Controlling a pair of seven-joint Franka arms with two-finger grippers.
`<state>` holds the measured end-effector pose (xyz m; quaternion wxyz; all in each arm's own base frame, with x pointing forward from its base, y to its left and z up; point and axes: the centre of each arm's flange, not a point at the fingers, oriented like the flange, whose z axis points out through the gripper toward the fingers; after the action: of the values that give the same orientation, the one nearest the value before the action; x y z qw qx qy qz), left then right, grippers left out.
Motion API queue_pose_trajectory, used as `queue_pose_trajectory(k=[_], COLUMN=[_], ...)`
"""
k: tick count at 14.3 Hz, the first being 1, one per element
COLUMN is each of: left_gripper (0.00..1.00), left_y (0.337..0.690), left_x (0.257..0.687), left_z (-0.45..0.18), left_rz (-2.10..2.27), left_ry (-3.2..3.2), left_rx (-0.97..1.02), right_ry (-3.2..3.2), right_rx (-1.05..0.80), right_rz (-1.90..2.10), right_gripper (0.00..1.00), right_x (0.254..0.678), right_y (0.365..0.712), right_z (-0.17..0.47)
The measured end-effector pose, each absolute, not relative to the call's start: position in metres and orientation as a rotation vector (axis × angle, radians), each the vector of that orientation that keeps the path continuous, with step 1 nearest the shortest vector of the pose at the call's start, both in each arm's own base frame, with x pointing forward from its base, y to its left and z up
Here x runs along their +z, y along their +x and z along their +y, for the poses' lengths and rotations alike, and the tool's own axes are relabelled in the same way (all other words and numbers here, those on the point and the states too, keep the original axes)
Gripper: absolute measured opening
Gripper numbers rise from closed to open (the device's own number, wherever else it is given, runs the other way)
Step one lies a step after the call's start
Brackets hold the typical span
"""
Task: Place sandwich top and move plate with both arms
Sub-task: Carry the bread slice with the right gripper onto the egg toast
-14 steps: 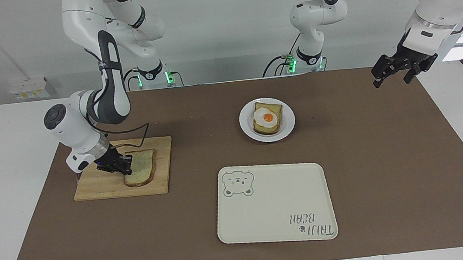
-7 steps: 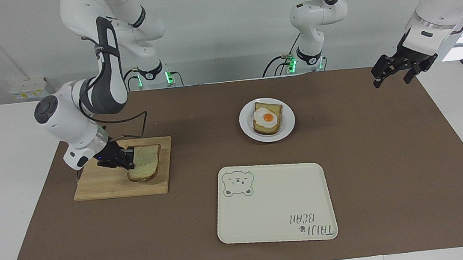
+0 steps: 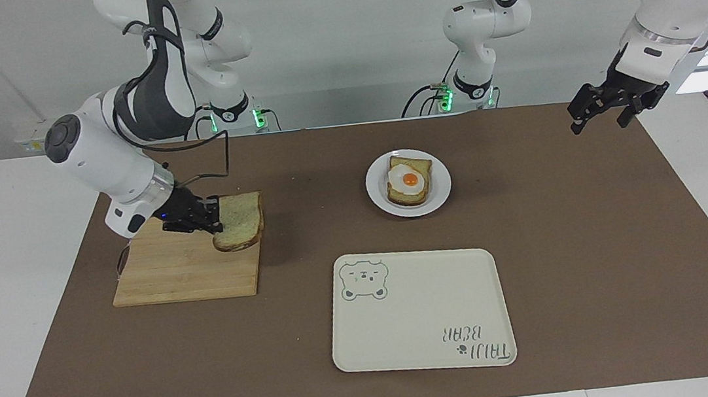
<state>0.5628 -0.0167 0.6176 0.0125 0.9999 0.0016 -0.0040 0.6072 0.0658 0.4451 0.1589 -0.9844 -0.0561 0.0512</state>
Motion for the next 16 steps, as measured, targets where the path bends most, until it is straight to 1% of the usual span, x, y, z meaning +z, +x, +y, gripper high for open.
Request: queue_pose_trajectory(k=[3,5,12,16], left_gripper=[1.0,1.0,1.0,1.0], left_y=[0.563,0.563,0.563,0.562], left_x=[0.618,0.618,0.618,0.62], left_z=[-0.017,-0.017,-0.022,-0.027], left_rz=[0.005,0.005,-0.011,-0.012], left_ry=[3.116,3.116,3.115,3.108], left_rx=[-0.013,-0.013,-0.013,-0.008], right_ry=[-2.834,-2.839,-2.787,-2.784], right_rx=[0.189,0.208,0.193,0.17], right_rz=[-0.064,-0.073,-0.06,-0.087], right_gripper=[0.1,0.1,0.1,0.1], right_x=[0.447,0.448,0.444,0.437], right_y=[0.596,0.582,0.55,0.53], right_z=[0.147,0.198,0.305,0.353])
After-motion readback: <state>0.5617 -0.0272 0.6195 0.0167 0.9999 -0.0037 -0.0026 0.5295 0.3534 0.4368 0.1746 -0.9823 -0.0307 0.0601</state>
